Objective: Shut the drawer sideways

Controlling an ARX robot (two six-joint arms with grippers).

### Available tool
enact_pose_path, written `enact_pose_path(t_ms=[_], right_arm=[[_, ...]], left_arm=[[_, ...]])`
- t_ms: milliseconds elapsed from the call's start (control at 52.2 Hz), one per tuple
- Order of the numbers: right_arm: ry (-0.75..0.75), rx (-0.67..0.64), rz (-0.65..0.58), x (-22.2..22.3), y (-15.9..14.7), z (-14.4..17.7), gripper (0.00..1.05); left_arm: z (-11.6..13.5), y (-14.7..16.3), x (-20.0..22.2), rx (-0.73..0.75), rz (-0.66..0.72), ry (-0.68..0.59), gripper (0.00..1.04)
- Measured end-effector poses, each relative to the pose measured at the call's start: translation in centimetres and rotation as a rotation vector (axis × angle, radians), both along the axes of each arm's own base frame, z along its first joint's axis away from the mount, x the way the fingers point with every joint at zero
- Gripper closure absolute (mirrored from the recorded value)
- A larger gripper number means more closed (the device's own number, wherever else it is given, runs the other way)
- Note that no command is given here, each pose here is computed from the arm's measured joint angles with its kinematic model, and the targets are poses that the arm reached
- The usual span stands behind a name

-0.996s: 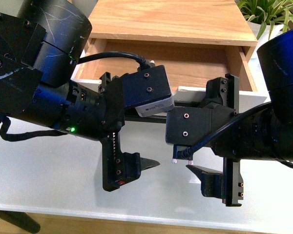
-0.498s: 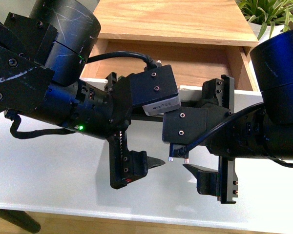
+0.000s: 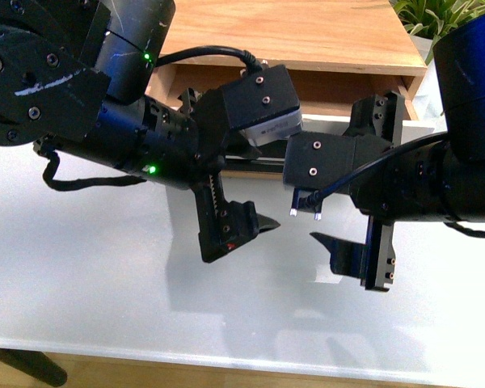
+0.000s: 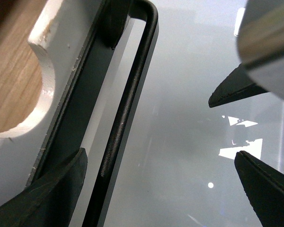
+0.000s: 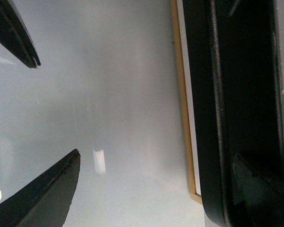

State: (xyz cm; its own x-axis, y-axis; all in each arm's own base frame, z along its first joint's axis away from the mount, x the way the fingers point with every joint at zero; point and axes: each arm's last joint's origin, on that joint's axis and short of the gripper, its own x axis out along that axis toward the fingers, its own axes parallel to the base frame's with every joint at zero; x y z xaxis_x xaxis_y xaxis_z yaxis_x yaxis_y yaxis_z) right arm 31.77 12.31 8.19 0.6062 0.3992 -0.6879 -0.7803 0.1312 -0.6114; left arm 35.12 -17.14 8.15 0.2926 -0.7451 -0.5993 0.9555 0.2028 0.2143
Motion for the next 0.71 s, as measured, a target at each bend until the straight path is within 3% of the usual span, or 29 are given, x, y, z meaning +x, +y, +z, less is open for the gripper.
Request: enact_pose_path(t_ms=[709], right_arm=[[-0.057,-0.019,-0.027,4.5,0.0,-0.7,0.09]], left_arm=[[-0.4,-1.8,4.4,-0.004,0.077,-0.020,0.09]])
